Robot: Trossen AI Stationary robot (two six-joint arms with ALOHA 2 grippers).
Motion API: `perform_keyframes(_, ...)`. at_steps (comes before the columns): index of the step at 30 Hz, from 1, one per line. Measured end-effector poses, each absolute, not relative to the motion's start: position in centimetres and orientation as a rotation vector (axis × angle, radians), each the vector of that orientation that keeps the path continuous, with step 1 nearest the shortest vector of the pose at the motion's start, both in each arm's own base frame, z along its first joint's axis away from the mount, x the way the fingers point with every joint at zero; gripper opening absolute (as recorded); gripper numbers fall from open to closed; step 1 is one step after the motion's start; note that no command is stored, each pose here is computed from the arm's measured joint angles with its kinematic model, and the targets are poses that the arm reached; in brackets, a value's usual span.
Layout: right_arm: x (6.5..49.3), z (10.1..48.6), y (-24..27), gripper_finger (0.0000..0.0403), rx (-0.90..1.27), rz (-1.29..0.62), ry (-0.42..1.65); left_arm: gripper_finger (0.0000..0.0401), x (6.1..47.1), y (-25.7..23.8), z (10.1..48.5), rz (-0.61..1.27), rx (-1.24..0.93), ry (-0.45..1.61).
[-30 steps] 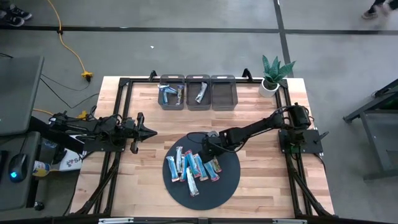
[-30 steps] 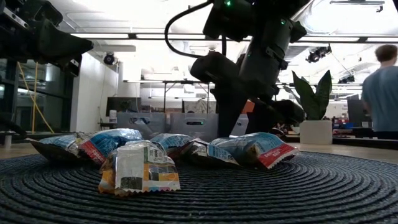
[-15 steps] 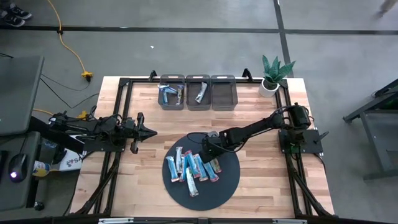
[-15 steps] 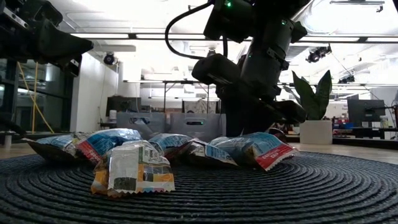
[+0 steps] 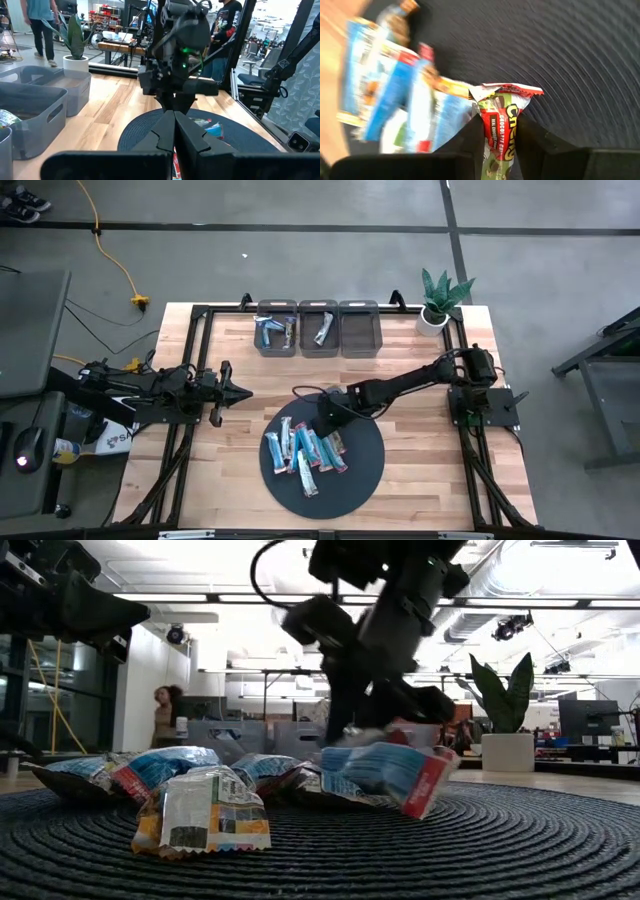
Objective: Pick and place Granola Bars by type
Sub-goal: Put the red granola bar into the right black bin
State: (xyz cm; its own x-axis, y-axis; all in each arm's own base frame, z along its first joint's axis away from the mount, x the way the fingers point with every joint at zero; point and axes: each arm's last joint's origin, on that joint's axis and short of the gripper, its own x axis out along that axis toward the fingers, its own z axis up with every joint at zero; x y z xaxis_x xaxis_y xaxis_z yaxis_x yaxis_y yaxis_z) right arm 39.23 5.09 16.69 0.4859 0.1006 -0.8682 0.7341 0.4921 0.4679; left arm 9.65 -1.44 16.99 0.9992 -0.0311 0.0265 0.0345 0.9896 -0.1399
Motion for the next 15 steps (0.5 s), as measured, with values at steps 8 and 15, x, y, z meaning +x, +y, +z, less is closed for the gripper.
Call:
perform_keyframes(8,41.1,19.8,3.7,0.0078,0.957,-0.406,0.921,0.0001,9.7,-1.4,17.0,-0.033,-0.141,-0.025)
perform_keyframes(15,42.7,23.3,2.7,0.0078,0.914,-0.338,0.815,0.0001,9.7,-1.4,17.0,-0.032,-0.141,-0.024)
